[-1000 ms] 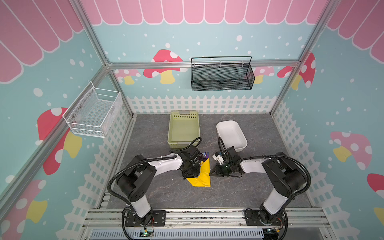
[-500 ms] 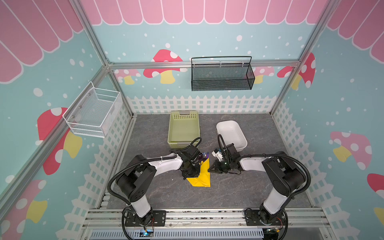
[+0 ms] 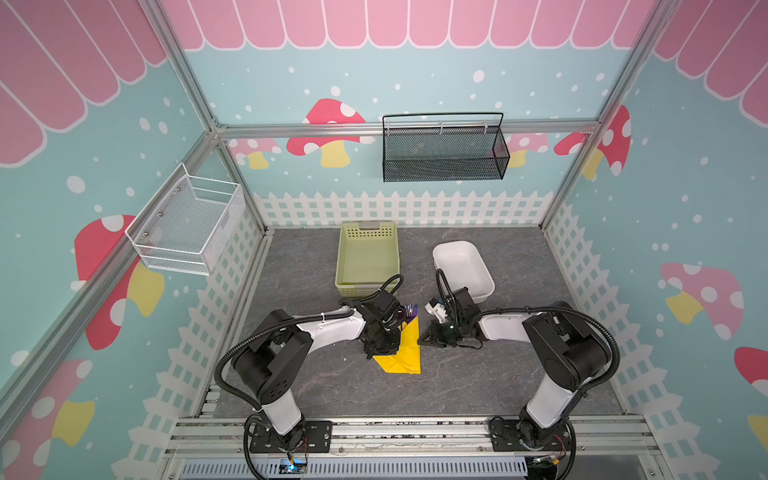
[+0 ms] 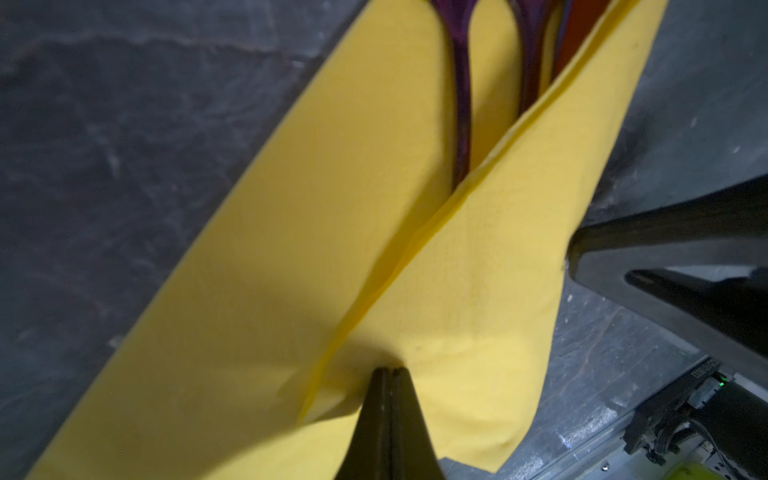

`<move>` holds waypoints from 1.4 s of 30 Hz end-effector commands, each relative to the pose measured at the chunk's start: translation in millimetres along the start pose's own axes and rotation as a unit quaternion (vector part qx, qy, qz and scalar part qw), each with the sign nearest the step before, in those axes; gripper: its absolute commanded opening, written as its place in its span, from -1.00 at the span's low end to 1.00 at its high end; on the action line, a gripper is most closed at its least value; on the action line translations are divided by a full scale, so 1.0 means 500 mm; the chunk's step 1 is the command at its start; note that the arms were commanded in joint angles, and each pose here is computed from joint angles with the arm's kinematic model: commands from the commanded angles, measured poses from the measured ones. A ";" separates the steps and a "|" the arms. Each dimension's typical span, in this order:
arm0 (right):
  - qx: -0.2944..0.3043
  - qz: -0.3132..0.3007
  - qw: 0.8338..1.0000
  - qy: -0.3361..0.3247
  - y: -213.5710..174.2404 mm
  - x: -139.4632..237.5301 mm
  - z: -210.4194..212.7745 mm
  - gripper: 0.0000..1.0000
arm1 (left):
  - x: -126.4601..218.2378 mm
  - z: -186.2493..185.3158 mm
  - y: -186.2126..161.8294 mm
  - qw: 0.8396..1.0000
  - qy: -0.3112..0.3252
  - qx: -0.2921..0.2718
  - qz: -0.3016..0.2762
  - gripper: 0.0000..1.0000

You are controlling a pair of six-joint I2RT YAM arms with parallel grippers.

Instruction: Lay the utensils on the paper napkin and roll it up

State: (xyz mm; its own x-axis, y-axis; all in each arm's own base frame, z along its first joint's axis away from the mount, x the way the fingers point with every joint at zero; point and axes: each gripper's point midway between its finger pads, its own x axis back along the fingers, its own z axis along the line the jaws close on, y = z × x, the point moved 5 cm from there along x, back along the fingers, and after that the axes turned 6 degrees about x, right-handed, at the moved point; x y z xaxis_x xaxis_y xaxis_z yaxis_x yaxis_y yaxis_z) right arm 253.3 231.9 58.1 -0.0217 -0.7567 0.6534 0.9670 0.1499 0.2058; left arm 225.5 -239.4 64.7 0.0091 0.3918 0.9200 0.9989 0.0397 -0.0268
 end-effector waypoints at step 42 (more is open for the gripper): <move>-0.007 0.012 0.998 -0.060 0.036 -0.014 -0.057 -1.00 | -0.001 0.052 -0.019 0.998 0.060 0.010 0.009 -1.00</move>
State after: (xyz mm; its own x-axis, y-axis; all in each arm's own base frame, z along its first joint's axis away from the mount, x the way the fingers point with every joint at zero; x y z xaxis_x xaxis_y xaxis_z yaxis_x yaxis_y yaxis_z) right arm 281.7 236.1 51.8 -0.0326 -0.7418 0.6698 0.9618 0.1589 0.2228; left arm 224.4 -235.2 65.2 0.0059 0.3694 0.9292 0.9989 0.0401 -0.0223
